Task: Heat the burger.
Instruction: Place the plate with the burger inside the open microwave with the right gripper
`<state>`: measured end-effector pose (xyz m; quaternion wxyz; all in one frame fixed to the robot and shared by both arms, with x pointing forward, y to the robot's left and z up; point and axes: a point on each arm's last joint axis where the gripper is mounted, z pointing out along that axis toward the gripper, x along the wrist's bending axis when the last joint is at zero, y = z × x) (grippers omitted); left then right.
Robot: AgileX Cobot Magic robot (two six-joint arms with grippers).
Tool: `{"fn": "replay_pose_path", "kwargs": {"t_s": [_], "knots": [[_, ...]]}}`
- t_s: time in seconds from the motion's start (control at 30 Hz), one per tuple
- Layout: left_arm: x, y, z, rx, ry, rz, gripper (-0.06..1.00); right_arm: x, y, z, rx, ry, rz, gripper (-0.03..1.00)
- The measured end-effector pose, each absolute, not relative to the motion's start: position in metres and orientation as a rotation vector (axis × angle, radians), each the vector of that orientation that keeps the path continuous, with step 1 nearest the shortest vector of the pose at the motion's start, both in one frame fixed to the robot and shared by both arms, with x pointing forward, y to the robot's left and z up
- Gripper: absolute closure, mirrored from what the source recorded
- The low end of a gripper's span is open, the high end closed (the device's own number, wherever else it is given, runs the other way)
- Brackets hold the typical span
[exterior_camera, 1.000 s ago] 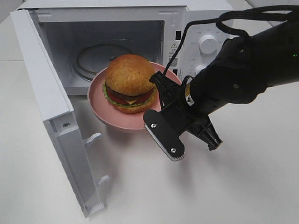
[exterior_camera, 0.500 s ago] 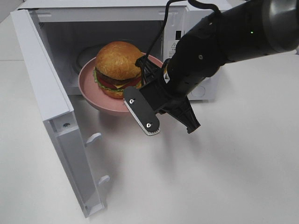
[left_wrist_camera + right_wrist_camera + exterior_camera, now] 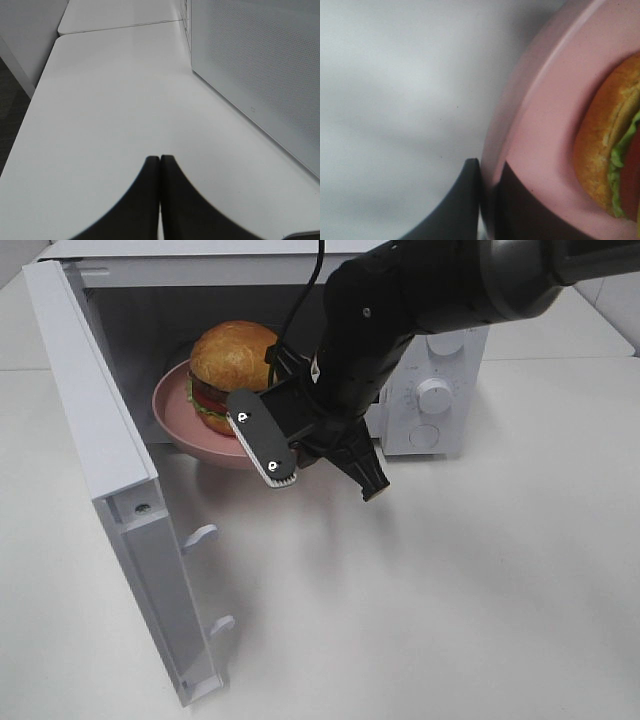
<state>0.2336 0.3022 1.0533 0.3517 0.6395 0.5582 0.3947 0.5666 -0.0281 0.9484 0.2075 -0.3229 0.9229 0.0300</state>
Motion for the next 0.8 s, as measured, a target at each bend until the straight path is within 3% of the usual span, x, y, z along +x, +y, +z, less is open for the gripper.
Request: {"fn": "replay_pose_path", "kwargs": {"t_s": [0.8], "knots": [[0.234, 0.302, 1.053, 1.655, 1.445, 1.022, 0.94, 0.633, 0.027, 0.937, -0.395, 2.695, 0.189, 0.94]]}}
